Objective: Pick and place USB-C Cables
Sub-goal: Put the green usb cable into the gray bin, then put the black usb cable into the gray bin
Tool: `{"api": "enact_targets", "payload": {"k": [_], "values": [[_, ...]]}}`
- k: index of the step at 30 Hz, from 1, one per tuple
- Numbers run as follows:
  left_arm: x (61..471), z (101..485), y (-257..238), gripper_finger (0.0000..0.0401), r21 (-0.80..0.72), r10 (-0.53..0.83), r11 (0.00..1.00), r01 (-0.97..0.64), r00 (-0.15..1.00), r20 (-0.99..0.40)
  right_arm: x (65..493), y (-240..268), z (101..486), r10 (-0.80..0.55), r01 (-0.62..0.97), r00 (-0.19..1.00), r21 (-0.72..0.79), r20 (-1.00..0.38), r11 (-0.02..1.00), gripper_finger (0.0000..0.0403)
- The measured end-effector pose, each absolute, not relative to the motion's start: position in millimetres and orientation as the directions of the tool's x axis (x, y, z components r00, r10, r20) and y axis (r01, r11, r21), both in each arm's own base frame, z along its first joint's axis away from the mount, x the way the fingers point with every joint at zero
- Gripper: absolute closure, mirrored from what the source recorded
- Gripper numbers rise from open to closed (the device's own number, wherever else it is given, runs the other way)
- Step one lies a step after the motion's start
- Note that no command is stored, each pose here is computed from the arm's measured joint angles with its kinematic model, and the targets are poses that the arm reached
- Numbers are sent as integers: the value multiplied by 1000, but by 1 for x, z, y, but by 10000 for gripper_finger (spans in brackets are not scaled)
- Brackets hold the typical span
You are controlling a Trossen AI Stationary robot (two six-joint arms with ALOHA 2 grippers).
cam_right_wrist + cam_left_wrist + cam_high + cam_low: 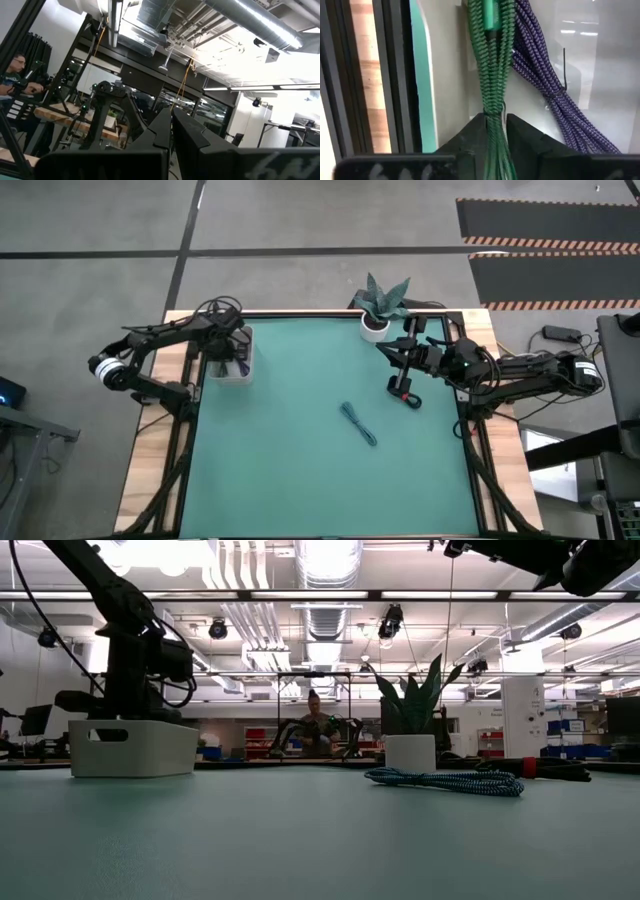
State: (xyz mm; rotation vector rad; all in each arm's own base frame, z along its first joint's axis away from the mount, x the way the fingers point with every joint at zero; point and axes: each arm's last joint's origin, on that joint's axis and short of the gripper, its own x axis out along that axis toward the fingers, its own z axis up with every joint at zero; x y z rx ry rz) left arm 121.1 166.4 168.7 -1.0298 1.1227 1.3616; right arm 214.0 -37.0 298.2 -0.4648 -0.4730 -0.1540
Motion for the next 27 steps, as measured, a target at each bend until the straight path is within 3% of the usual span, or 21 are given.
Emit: {"api": "enact_targets", "payload": {"k": [6, 14, 21, 27], "values": [[119, 173, 163, 298, 87, 168, 30, -996, -81, -983, 214, -37, 298, -37, 248, 881, -395, 472, 885, 394], [114, 211, 155, 289, 97, 180, 201, -975, -61, -982, 214, -37, 298, -37, 249, 880, -394, 473, 885, 394], [120, 245, 136, 289, -58, 457, 313, -948, 204, -866, 215, -37, 302, -36, 245, 878, -384, 477, 890, 394], [133, 260, 108, 289, -163, 578, 526, -835, 491, -652, 222, -39, 306, -43, 180, 915, -312, 401, 933, 394]]}}
